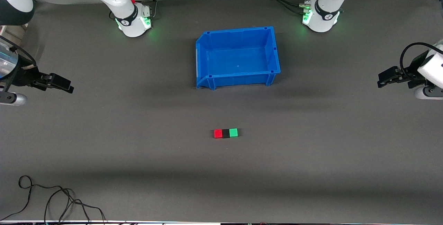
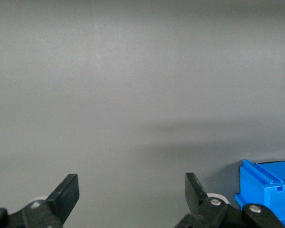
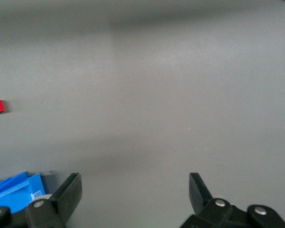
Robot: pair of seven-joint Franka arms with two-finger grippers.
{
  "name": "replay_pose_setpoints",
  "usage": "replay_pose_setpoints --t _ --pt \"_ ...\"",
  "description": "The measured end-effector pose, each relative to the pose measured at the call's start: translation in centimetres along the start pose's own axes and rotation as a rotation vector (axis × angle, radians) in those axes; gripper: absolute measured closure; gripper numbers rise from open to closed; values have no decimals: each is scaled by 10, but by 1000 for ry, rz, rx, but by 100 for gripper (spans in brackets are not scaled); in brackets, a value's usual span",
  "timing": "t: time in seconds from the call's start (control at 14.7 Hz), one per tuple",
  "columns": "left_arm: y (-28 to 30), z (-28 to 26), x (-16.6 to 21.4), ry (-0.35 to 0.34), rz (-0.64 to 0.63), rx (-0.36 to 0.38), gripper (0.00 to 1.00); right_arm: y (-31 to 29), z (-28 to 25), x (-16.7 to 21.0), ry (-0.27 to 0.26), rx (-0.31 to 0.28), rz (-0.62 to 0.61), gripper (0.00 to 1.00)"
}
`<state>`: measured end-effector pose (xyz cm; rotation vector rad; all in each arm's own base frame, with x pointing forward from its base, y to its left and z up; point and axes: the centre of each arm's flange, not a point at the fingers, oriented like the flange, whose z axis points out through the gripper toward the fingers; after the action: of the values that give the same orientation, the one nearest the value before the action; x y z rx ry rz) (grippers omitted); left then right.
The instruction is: Attach green and red cubes to black cube
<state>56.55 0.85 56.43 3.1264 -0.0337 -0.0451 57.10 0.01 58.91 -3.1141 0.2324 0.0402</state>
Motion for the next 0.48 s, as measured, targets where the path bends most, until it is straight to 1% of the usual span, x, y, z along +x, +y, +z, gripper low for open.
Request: replay_pose_setpoints --t 0.48 --pt "0 1 1 -1 -15 -1 0 -11 -5 -4 5 2 -21 0"
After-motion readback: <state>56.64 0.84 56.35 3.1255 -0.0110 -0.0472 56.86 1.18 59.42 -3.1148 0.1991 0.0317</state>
